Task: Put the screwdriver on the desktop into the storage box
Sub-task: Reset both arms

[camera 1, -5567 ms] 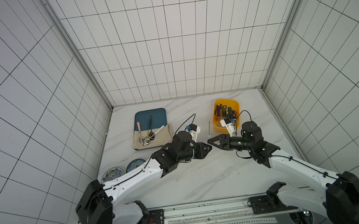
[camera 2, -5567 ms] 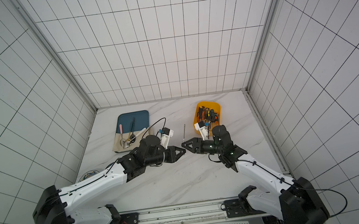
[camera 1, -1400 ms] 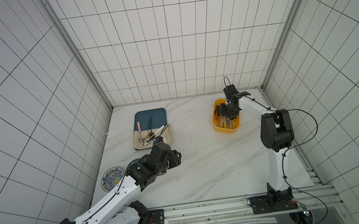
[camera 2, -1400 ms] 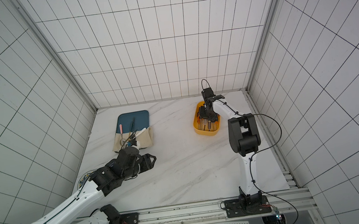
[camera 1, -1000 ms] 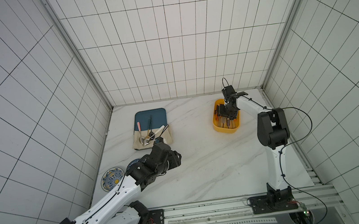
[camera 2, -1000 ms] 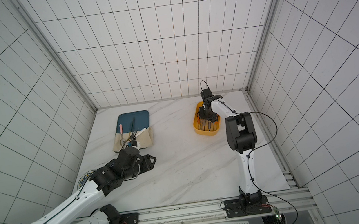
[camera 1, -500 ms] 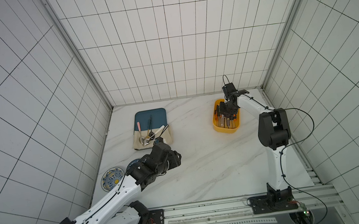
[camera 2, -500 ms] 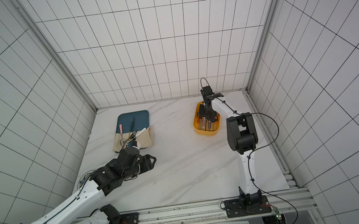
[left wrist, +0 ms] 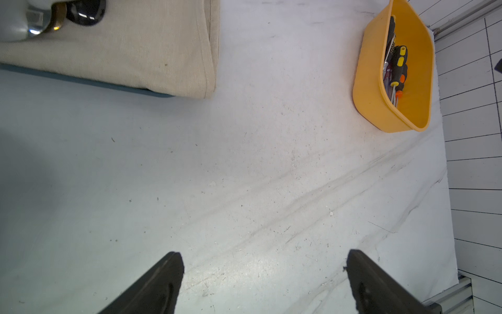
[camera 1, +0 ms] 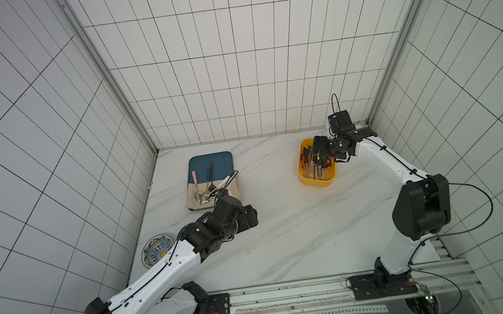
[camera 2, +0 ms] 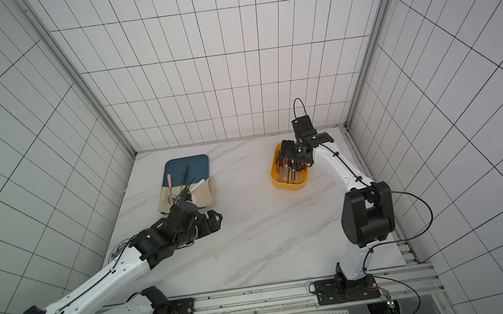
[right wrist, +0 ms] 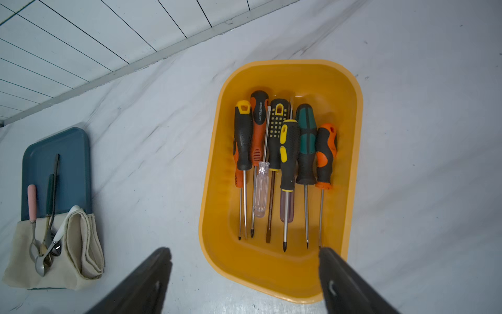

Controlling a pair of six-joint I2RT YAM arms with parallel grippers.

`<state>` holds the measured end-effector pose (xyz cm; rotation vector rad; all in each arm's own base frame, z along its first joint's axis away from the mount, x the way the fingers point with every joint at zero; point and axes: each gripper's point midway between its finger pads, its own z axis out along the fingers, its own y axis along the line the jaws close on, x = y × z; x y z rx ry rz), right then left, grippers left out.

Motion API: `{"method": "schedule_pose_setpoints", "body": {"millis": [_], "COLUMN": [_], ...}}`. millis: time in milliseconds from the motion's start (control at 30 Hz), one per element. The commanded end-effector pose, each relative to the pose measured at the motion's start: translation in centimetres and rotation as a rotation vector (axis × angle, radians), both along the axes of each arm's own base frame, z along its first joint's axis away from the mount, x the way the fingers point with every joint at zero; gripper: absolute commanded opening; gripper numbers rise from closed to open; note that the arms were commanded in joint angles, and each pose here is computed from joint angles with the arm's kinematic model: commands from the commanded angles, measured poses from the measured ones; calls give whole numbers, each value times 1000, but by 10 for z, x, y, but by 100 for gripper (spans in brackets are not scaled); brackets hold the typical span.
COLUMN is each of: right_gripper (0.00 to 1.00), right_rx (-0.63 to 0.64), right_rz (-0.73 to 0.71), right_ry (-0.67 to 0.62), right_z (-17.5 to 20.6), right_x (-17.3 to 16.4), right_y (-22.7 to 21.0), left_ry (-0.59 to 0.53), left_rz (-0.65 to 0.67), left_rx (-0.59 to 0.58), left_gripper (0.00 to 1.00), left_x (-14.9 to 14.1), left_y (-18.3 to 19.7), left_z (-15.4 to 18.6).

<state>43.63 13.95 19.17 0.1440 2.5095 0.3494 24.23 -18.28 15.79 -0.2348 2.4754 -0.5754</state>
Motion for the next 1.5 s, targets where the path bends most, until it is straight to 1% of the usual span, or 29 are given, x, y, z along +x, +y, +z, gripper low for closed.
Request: {"method": "schedule_pose_setpoints", "body": {"millis": [0, 167, 300, 467, 533, 633, 700, 833, 933, 1033, 1100, 1233, 1300, 1333, 1467], "right_gripper": [99, 99, 99, 99, 99, 99, 99, 99, 99, 99, 99, 99, 99, 99, 99], "right_rx": [-35, -73, -120, -166, -186, -251, -288, -347, -395, -416, -434, -501, -536, -551, -597], "right_rz": [-25, -65, -110, -178, -209, -240, -266, -313, -346, -348, -342, -361, -367, -368, -370], "right_ry": [-15, -56, -93, -128, -147, -231, -299, -421, -466, -487, -485, -462, -450, -446, -436], "right_z": [-2, 3, 6, 7, 8, 16, 24, 34, 32, 26, 20, 5, -4, -9, -36], "right_x": [-14, -31, -42, -48, -49, -51, -54, -60, -66, -67, -68, -69, -69, -69, -67], "right_y": [-11, -30, -50, -75, -87, -103, -113, -132, -144, -149, -150, -160, -164, -165, -170], "left_ry": [-73, -119, -178, -273, -295, -347, -379, -383, -409, -427, -420, -422, -438, -448, -495], "left_rz": [31, 76, 147, 256, 297, 375, 404, 454, 499, 539, 558, 532, 512, 527, 548], "left_rx": [58, 91, 134, 208, 228, 286, 333, 429, 530, 572, 581, 628, 665, 680, 648], "left_gripper": [98, 98, 98, 98, 98, 98, 98, 98, 98, 98, 98, 98, 98, 98, 98], "left_x": [23, 47, 65, 87, 98, 115, 125, 141, 144, 142, 140, 139, 141, 141, 144], "left_y": [7, 15, 30, 53, 63, 83, 97, 132, 159, 182, 195, 204, 208, 213, 224], "left_z": [21, 37, 51, 62, 64, 73, 76, 70, 64, 53, 44, 30, 26, 25, 14]}}
